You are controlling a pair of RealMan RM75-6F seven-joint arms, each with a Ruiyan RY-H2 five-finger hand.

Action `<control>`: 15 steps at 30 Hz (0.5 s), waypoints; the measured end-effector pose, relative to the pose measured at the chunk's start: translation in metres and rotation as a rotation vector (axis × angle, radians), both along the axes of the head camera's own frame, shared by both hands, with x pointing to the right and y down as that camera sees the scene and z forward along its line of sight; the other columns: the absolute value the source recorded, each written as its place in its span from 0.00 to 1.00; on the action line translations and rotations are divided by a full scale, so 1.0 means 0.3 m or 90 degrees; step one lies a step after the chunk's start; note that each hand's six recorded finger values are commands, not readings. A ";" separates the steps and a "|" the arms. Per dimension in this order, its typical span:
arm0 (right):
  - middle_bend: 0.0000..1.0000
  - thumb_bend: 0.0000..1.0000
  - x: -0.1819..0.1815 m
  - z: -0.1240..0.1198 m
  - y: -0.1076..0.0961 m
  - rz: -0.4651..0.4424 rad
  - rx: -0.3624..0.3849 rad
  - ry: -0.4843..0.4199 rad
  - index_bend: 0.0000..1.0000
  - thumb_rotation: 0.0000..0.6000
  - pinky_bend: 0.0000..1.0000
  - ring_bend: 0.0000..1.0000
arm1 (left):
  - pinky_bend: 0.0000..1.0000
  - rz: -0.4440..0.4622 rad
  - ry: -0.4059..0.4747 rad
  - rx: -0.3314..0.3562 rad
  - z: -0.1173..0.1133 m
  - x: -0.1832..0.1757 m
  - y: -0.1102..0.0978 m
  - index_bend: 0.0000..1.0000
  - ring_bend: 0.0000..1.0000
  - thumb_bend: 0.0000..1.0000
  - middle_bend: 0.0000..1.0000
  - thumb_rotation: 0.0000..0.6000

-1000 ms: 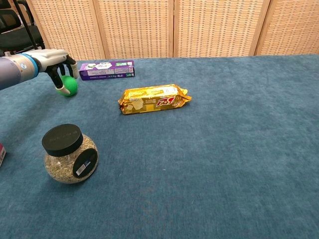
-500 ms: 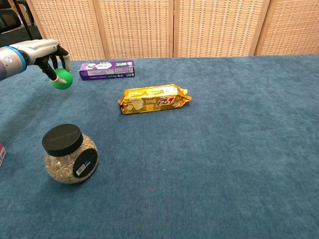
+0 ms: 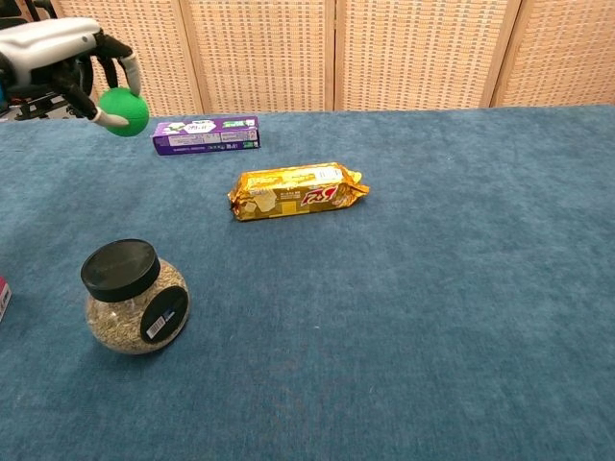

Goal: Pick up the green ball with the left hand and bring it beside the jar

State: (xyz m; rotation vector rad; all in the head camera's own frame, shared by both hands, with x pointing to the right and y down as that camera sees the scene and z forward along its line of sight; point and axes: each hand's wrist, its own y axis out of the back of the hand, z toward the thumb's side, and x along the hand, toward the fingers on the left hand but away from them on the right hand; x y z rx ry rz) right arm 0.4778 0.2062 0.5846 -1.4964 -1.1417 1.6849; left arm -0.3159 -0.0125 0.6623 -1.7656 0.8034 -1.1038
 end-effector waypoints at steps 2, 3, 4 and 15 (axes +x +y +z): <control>0.00 0.00 -0.004 -0.004 0.001 -0.002 0.003 -0.001 0.00 1.00 0.00 0.00 | 0.57 0.034 0.008 0.008 -0.038 -0.003 0.052 0.56 0.47 0.33 0.47 1.00; 0.00 0.00 -0.007 -0.006 0.002 -0.003 0.004 -0.002 0.00 1.00 0.00 0.00 | 0.57 0.050 0.010 0.013 -0.055 -0.008 0.079 0.56 0.47 0.33 0.47 1.00; 0.00 0.00 -0.008 -0.006 0.003 -0.004 0.004 -0.002 0.00 1.00 0.00 0.00 | 0.57 0.072 0.013 0.017 -0.076 -0.014 0.119 0.56 0.47 0.33 0.47 1.00; 0.00 0.00 -0.024 -0.015 0.006 -0.013 0.008 -0.007 0.00 1.00 0.00 0.00 | 0.57 0.200 0.049 0.023 -0.170 -0.040 0.416 0.57 0.46 0.30 0.47 1.00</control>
